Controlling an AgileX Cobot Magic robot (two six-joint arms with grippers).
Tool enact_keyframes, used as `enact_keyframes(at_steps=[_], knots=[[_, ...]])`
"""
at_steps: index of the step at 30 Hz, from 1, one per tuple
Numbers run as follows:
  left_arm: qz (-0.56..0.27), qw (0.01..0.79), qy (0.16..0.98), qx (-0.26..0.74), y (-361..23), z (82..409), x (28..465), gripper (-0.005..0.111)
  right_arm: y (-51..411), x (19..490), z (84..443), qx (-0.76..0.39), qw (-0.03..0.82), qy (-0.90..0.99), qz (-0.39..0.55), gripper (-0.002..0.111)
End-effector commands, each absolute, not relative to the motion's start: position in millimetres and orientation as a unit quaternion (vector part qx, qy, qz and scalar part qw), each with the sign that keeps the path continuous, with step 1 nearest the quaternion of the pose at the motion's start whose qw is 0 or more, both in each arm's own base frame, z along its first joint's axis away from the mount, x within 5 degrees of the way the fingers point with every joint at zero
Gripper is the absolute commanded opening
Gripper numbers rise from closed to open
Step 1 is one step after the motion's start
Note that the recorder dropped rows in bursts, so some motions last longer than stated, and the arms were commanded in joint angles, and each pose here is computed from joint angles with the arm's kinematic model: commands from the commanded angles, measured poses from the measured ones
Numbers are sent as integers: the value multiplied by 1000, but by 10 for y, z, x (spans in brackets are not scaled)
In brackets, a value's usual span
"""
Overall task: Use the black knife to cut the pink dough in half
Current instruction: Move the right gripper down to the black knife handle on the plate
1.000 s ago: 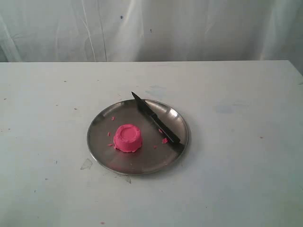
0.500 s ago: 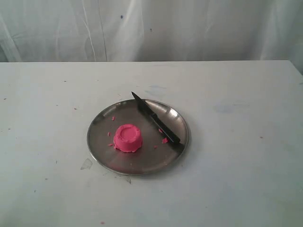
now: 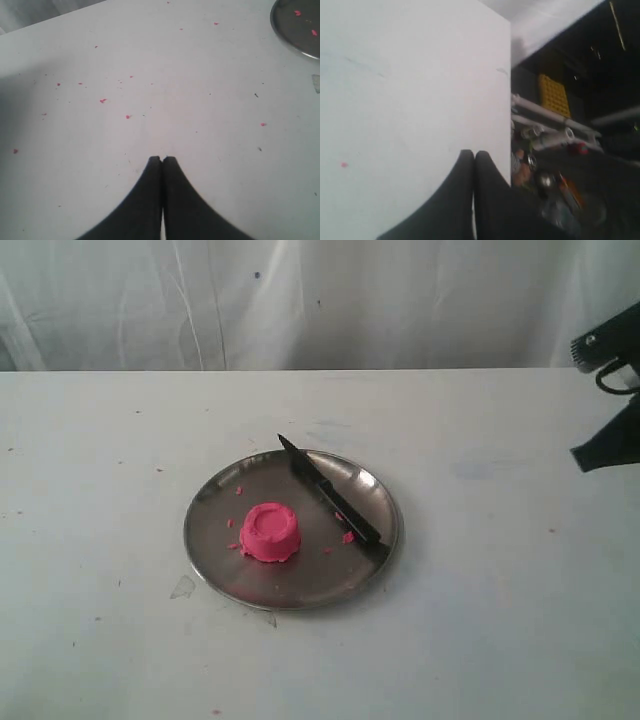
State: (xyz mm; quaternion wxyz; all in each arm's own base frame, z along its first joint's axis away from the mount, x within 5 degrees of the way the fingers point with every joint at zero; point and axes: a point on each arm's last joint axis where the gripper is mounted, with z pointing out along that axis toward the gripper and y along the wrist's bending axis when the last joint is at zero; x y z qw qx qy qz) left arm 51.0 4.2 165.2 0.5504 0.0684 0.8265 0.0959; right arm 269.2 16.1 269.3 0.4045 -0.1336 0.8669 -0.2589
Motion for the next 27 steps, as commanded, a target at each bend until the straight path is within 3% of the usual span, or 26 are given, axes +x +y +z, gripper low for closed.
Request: enact_keyframes(at_steps=[1,6,13,20,27], knots=[[95,551,826,67,41,1645,507,0,216,2516,2771,-117,240,931,-250,0],[95,551,826,67,41,1645,507,0,434,2409,2748,-167,172,962,-130,0],[95,551,826,67,41,1645,507,0,994,2272,2715,-316,179,931,-25,0],[95,551,826,67,41,1645,507,0,1519,2380,2579,-387,171,906,-11,0],[95,551,826,67,41,1645,507,0,1951,2925,2537,-401,234,886,5,0]])
